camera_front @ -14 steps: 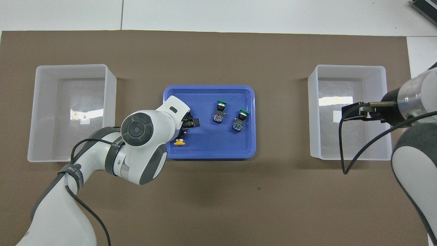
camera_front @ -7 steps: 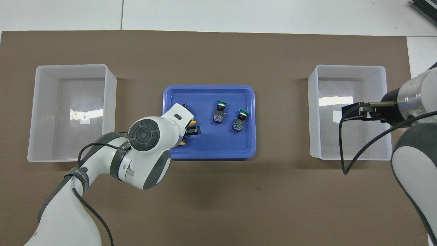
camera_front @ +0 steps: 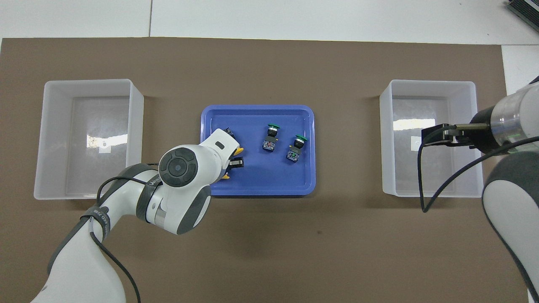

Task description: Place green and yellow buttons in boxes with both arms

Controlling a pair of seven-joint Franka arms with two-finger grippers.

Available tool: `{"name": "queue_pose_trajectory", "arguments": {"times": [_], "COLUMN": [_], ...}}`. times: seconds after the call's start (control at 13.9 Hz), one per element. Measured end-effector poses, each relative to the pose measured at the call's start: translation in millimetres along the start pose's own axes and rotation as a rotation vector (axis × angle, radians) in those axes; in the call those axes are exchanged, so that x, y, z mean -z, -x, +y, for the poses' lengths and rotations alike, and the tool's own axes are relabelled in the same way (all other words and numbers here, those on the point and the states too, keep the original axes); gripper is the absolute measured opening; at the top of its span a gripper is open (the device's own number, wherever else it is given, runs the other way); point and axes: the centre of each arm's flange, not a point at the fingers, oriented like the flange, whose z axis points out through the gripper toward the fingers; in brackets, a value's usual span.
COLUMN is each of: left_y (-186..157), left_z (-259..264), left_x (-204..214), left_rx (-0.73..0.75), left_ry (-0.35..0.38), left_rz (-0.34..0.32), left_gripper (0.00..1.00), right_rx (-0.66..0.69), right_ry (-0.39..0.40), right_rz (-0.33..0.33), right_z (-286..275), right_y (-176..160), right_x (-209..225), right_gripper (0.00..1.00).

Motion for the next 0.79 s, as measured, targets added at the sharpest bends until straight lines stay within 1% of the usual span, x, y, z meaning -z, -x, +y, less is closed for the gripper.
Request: {"name": "queue_pose_trajectory", "arguments": {"times": [0.22,0.36,0.5,0.79], "left_y": [-2,-10,-28,-65], "left_z": [0,2,2,-18], "left_x": [2,11,35,104], "left_rx": [-0.008,-0.008,-0.007,0.041], "left_ry": [-0.004,-0.019,-0.046,-0.064], "left_rz": [0.005,-0.01,-0.027,0.0], "left_gripper": [0.44,0.44,0.44,0.44], "right_rx": [-0.043,-0.073,-0.113,-0.184], "right_ry": [-0.01,-0.023,-0.036,-0.07], "right_rz": [0.032,0.058,0.062,0.07], "right_z": [-12,-34,-69,-137], "right_y": [-4,-6,-6,-6], "right_x": [-13,-34,-57,-102], "right_gripper": [1.0,1.0,1.0,1.0]}}
